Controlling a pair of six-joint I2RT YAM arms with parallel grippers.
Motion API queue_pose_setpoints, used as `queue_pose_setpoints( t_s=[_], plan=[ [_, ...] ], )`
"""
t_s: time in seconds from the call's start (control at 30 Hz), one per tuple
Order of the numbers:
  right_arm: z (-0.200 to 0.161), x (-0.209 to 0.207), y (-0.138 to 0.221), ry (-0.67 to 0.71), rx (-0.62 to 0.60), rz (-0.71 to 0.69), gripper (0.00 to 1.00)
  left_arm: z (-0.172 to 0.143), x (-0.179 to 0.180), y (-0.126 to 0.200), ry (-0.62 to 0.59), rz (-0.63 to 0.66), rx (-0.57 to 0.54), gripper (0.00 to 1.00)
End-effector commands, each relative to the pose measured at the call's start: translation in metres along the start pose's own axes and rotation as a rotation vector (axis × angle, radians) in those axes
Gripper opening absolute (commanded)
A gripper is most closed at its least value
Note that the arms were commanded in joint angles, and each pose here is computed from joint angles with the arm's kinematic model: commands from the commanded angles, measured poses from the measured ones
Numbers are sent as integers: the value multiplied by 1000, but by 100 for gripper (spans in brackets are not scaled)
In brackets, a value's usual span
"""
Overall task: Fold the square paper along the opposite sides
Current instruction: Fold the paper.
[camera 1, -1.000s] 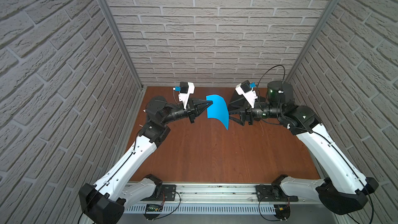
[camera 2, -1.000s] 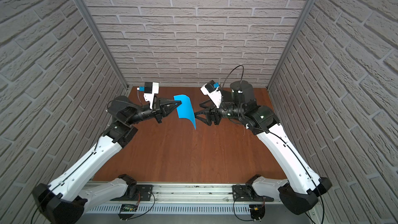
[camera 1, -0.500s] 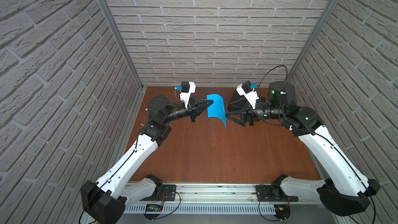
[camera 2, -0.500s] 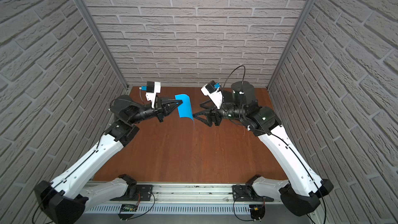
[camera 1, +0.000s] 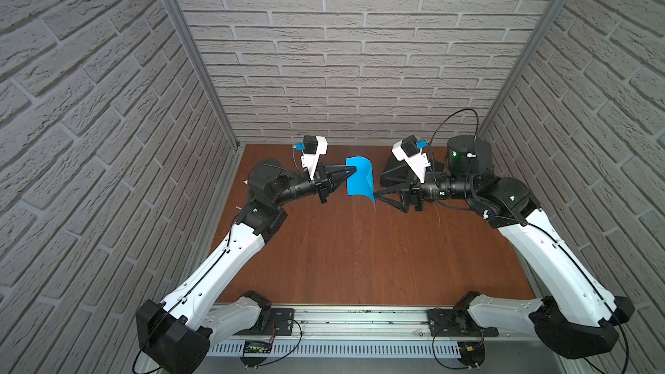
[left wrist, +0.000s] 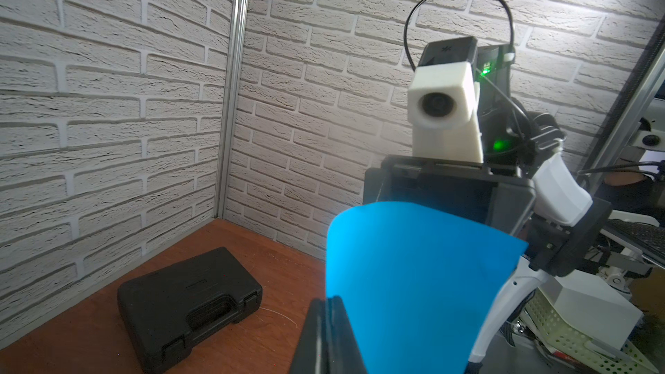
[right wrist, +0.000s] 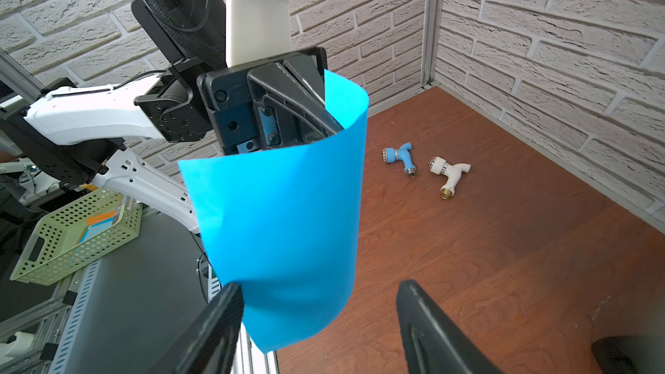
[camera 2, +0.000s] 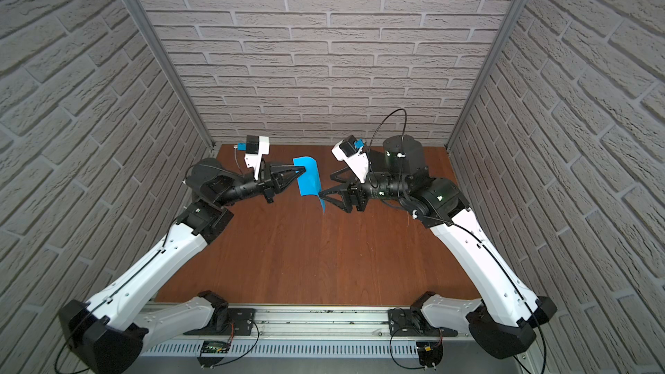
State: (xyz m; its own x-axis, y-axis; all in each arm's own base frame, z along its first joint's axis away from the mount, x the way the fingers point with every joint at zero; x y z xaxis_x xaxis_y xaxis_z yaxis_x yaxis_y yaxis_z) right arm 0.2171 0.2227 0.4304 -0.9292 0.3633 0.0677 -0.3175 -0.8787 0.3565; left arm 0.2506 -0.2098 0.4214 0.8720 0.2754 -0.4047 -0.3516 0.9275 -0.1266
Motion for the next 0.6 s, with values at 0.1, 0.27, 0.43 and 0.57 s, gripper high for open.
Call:
queue_pose_setpoints(
  t_s=[0.1, 0.27, 0.43, 0.57],
  plan=[
    [10, 3, -6, 40, -14, 14, 72, 12, -12, 0, -41, -43, -50, 0],
    [9, 2, -12, 46, -3, 17, 72, 11, -11, -1, -28, -49, -50, 0],
    [12, 2, -14, 54, -9, 18, 72, 8, -14, -5, -18, -68, -46, 0],
    [17, 2, -14, 64, -22, 19, 72, 3, -13, -9, -8, -75, -34, 0]
  ],
)
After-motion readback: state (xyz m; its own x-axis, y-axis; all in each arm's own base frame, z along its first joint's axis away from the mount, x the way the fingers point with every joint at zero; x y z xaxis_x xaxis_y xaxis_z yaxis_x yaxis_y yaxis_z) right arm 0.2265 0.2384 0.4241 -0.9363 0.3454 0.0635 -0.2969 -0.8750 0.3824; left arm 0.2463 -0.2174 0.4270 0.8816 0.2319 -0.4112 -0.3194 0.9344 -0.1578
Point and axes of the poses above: each gripper's point midway between its finger pads, its own y axis back along the fingers, its own x axis along the line the jaws close on, z = x × y, the point moved 4 cm from there along y, back along the fingers, and after that the axes turned 10 degrees about y, right-handed, at the moved point
